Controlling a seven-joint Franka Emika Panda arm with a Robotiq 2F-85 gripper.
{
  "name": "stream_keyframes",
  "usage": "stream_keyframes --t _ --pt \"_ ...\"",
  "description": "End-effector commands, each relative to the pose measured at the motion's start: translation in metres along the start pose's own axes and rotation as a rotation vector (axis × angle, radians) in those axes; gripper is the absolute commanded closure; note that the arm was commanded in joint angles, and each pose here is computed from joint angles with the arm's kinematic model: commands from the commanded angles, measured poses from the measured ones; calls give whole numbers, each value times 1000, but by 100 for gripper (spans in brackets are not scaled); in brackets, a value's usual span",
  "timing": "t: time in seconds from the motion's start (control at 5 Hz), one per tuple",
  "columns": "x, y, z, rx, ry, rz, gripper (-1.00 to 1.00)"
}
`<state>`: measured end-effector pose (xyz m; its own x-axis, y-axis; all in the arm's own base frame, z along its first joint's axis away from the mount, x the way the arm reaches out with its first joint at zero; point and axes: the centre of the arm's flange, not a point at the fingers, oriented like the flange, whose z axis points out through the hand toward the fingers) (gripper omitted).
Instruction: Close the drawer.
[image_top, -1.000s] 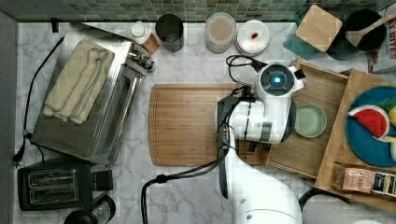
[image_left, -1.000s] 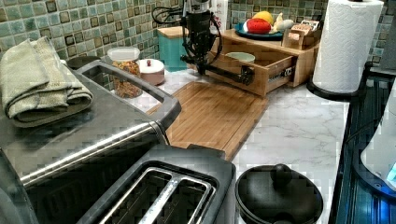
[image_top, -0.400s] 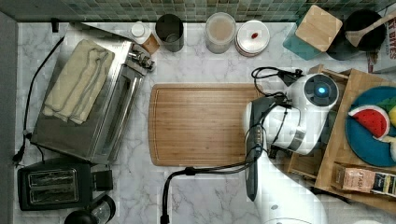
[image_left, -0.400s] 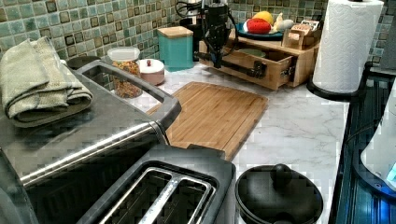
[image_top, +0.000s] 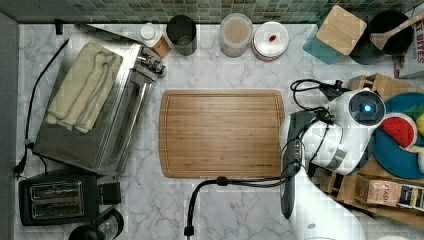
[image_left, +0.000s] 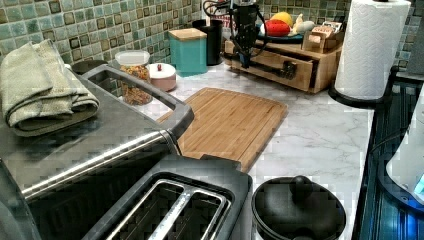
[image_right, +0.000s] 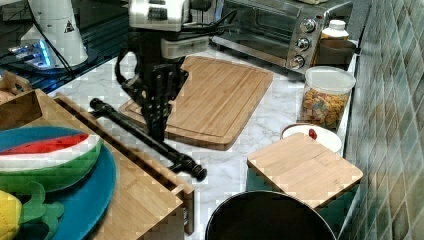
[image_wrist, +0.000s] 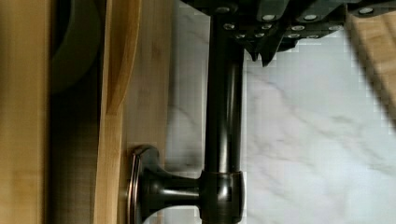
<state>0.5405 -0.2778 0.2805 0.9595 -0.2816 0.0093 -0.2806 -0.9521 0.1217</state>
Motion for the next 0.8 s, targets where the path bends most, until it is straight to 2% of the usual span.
stream_keyframes --t 0.2,0.8 --pt "-42 174 -19 -232 -73 271 100" --pt "-43 174 -18 -232 -73 271 100"
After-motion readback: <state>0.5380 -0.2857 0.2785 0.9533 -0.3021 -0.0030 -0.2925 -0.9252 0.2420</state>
